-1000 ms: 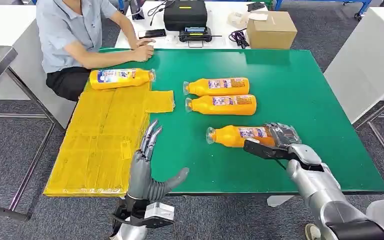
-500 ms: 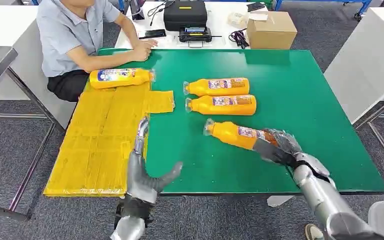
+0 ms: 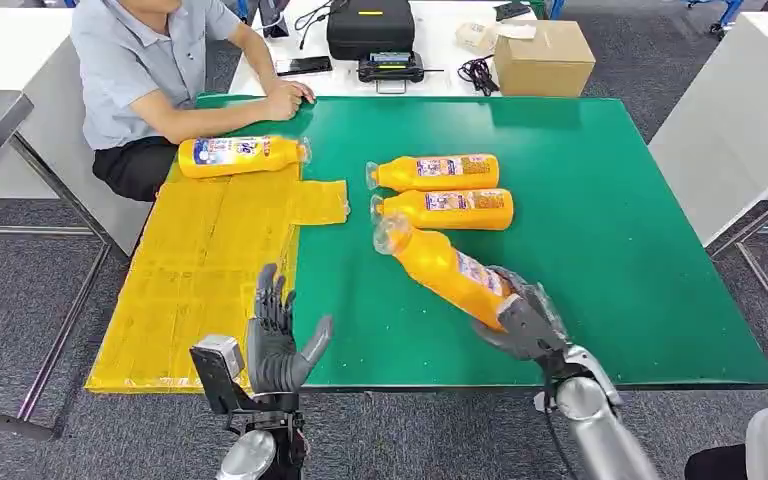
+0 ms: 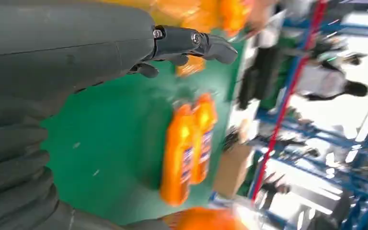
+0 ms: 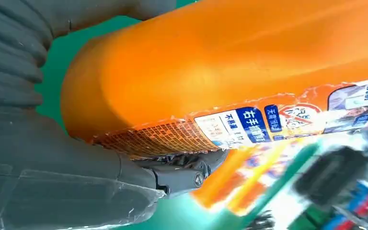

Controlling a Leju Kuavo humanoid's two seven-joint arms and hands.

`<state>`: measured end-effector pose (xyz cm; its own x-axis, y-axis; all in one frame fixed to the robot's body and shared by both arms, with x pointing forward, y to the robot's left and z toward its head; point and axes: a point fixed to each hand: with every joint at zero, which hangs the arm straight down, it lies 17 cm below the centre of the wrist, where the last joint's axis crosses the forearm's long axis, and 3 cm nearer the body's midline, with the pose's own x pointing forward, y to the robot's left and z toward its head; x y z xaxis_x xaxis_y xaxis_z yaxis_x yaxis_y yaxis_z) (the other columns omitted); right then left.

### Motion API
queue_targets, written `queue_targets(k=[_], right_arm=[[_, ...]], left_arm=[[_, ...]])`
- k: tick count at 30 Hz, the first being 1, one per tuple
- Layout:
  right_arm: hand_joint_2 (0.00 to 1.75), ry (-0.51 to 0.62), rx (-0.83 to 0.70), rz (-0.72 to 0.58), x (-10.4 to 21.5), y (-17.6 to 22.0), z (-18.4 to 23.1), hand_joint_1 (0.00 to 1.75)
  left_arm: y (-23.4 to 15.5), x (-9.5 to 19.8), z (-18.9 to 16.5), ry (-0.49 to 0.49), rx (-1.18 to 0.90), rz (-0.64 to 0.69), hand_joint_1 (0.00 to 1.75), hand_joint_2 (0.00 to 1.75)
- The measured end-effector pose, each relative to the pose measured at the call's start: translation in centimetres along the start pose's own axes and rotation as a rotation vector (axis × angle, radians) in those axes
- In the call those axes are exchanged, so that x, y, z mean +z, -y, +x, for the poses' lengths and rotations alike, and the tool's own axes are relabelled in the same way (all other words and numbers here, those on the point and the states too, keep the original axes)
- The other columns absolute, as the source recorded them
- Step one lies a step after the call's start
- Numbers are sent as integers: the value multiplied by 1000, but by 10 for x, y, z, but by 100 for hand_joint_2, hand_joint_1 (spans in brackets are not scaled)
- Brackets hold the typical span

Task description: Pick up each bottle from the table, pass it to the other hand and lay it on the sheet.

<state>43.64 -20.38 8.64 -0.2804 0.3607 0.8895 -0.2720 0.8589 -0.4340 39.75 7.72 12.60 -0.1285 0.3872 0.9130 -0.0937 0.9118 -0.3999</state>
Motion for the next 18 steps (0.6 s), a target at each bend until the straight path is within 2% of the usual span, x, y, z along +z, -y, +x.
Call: queue_targets(k=[6, 10, 18], right_arm=[[175, 73, -132, 0, -12, -36, 38, 175], [175, 90, -161, 19, -15, -51, 48, 175], [175, 124, -184, 121, -17, -91, 67, 175]], left_arm=[[15, 7, -25, -103, 46, -66, 0, 175], [20, 11, -32, -123, 42, -93, 0, 175], [45, 15, -26, -68, -32, -188, 0, 175]])
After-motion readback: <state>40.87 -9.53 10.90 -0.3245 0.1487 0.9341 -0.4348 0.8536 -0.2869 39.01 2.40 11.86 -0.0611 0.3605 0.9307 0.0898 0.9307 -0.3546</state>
